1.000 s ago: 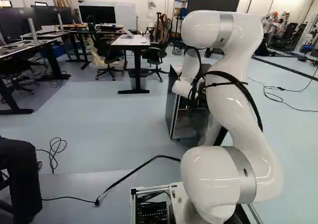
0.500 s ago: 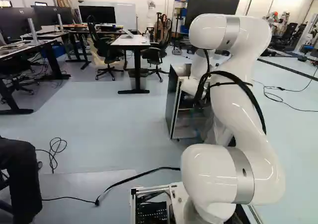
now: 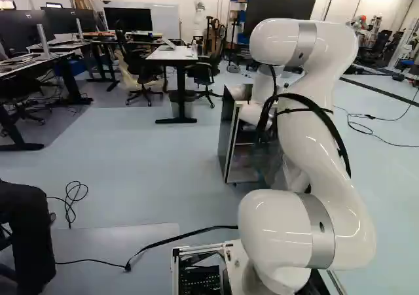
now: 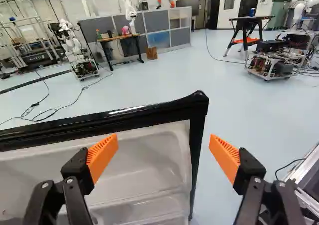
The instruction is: Open the fridge door
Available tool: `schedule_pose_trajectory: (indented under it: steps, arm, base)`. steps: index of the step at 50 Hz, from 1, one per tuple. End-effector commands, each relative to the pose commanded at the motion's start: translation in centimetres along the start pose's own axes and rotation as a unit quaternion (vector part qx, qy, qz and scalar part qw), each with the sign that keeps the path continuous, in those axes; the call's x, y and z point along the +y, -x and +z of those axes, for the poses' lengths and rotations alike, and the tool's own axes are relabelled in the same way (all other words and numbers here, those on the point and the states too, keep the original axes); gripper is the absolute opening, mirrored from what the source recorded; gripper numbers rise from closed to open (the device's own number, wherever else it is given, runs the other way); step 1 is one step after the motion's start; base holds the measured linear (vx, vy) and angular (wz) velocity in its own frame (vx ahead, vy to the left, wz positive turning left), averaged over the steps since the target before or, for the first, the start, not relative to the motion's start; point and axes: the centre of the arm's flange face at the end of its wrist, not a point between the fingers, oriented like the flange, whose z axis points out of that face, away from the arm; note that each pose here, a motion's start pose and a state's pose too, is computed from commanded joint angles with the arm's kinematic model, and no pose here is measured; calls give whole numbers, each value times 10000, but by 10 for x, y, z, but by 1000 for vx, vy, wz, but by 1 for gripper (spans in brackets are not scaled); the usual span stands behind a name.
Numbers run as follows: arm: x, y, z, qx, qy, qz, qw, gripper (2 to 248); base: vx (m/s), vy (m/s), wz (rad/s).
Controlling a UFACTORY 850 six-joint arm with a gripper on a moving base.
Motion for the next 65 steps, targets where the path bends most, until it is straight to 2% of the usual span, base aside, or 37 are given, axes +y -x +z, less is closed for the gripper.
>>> schedule_pose_trajectory:
  steps: [20,43,55,65]
  arm:
    - [-8,-1,0,81,-426,-84,9990,247]
    - [-21,-4,2,190,-952,-162,9951,247]
    - [-38,-6,14,249,-1079,-91,9938,247]
    - [-52,-9,29,277,-1007,28,9945,247]
  base:
    - [0,0,0]
    - [0,0,0]
    - [0,0,0]
    - [0,0,0]
